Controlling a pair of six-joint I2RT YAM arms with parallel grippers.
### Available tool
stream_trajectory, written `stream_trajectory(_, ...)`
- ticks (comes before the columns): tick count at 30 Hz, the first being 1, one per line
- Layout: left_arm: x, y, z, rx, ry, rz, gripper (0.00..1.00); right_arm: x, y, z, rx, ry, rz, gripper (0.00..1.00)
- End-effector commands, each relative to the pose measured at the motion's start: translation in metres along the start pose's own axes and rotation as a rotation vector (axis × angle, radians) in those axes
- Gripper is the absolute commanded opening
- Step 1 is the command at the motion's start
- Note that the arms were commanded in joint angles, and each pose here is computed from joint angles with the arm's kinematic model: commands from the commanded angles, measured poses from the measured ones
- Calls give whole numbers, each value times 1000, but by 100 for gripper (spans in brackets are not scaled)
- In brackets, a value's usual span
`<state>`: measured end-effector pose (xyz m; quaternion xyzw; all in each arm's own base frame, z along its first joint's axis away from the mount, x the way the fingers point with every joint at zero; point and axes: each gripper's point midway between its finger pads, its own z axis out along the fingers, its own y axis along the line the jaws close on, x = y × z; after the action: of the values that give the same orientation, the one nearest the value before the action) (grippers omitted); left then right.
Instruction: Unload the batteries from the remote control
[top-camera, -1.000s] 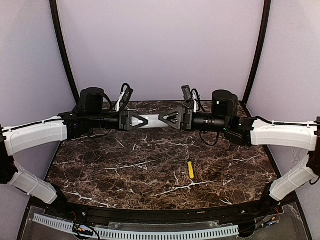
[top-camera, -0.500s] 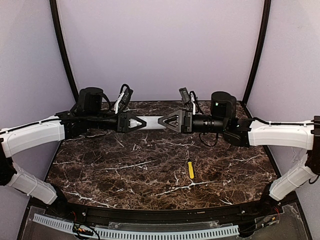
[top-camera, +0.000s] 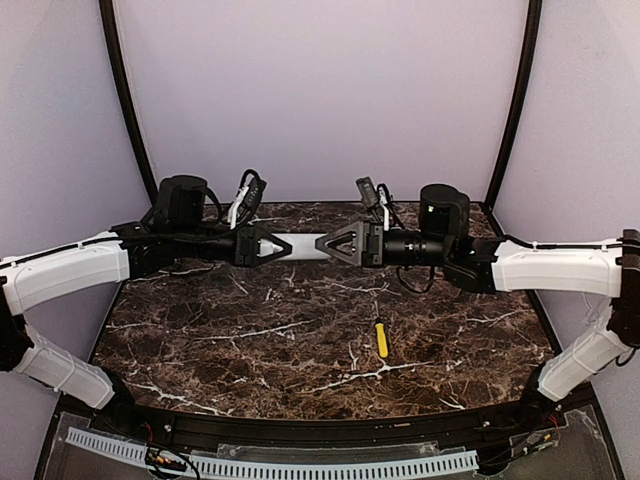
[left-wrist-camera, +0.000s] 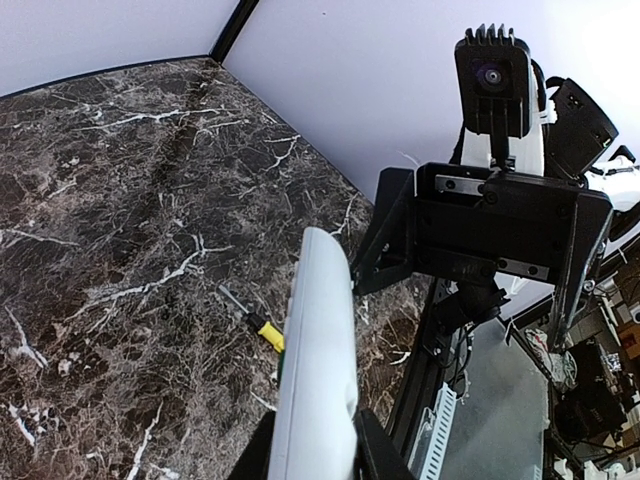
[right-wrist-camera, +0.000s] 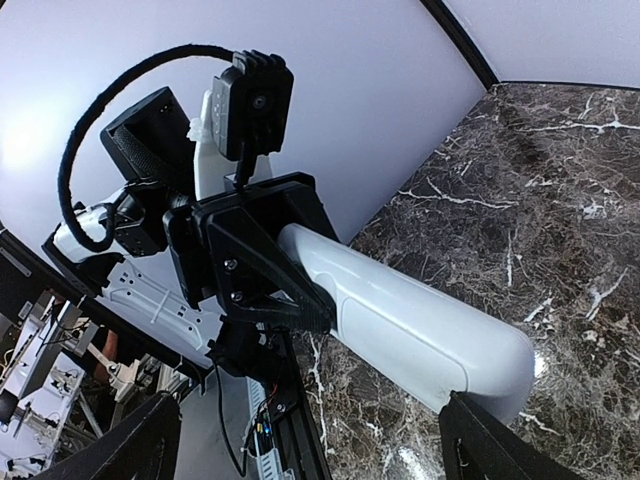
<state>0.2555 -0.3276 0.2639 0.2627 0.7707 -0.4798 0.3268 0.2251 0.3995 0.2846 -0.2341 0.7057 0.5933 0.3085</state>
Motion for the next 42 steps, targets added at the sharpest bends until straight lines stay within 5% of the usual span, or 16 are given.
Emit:
stream_trajectory(1, -16, -53, -5, 167, -26, 117, 0, 1, 13, 7, -78, 21, -46, 89)
stream_trajectory(42, -19, -55, -24, 112, -99, 301, 0, 9, 67, 19, -269, 124, -167, 89)
